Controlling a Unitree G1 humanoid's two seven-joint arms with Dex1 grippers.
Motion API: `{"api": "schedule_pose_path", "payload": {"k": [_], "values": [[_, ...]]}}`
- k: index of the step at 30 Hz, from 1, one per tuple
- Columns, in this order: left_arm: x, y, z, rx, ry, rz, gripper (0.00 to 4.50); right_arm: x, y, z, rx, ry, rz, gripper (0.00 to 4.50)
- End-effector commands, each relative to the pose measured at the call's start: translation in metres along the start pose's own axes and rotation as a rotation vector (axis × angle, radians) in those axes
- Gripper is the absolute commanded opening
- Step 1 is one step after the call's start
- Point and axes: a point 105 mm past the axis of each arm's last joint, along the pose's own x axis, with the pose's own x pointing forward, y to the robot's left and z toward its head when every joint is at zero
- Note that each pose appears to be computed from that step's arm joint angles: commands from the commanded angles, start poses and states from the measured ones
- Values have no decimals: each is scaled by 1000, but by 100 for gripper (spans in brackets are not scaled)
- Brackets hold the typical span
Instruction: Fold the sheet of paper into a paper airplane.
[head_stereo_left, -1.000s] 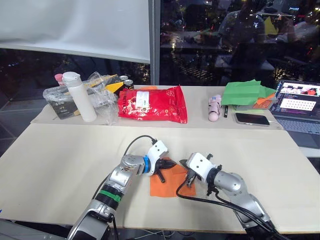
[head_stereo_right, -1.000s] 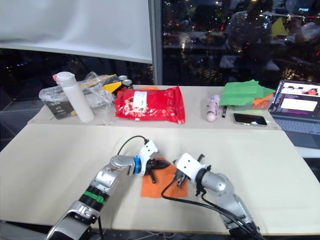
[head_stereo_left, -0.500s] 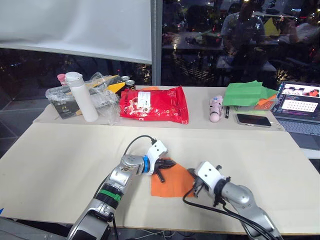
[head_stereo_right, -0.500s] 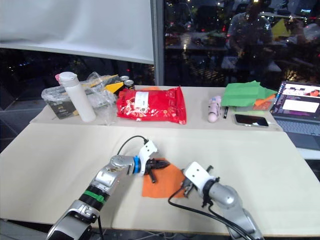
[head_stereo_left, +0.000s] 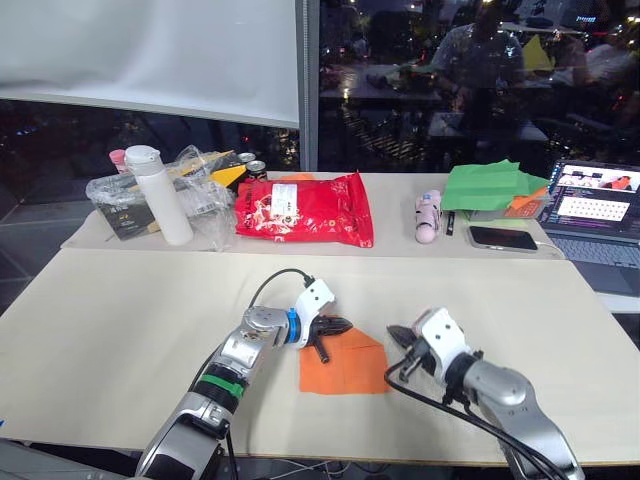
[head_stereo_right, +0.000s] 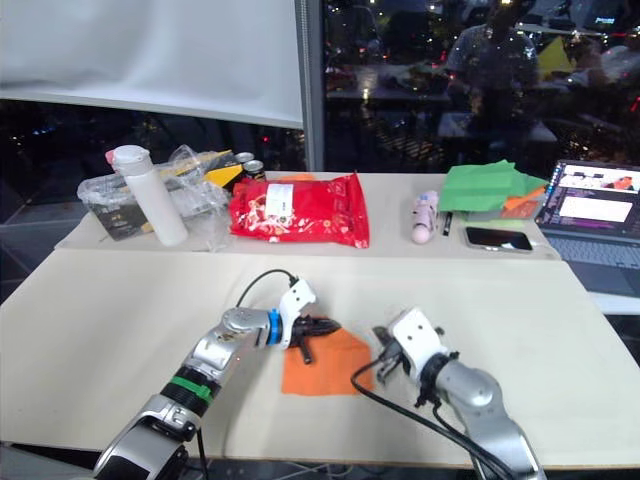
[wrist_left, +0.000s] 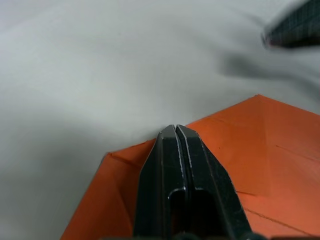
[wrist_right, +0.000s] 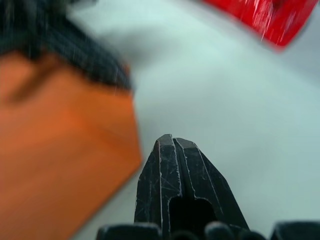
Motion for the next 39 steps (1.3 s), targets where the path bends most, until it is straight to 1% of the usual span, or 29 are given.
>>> {"api": "schedule_pose_path", "payload": {"k": [1, 4, 7, 11, 12, 13, 15, 16, 19, 20, 21, 22, 25, 27, 31, 34, 39], "values": [[-3, 1, -8, -4, 35, 6, 0, 12, 14, 6, -3, 2, 64, 3], [-9, 2, -5, 12, 34, 17, 0, 26, 25, -10, -4, 76, 106, 3], [-20, 6, 6, -32, -7, 56, 0, 32, 34, -22, 9, 123, 157, 3], [-55, 18, 25, -199, -101, 136, 0, 36, 45, -30, 17, 154, 225, 3], [-68, 25, 29, -270, -133, 178, 0, 38, 47, -30, 12, 153, 241, 3], [-77, 29, 30, -317, -153, 206, 0, 40, 49, -30, 9, 151, 251, 3], [-105, 42, 30, -431, -191, 290, 0, 44, 52, -28, -3, 144, 284, 3], [-112, 44, 29, -459, -197, 312, 0, 45, 54, -27, -6, 142, 293, 3], [-136, 55, 11, -619, -183, 422, 85, 52, 60, -24, -11, 129, 334, 0], [-141, 56, 4, -675, -175, 446, 121, 55, 62, -23, -12, 123, 347, 0], [-143, 56, -1, -716, -168, 456, 148, 57, 63, -22, -13, 119, 356, 0], [-142, 50, -4, -758, -163, 435, 181, 58, 65, -21, -17, 116, 367, 0], [-130, 23, -6, -852, -166, 312, 181, 61, 66, -20, -24, 111, 384, 0], [-122, 7, -9, -891, -135, 264, 181, 61, 65, -20, -27, 112, 387, 0], [-112, -16, -14, -948, -76, 194, 181, 60, 65, -21, -32, 117, 385, 0], [-112, -22, -20, -937, -27, 194, 181, 59, 65, -21, -32, 118, 379, 0], [-110, -16, -22, -950, -12, 221, 181, 59, 65, -20, -28, 108, 364, 0]]}}
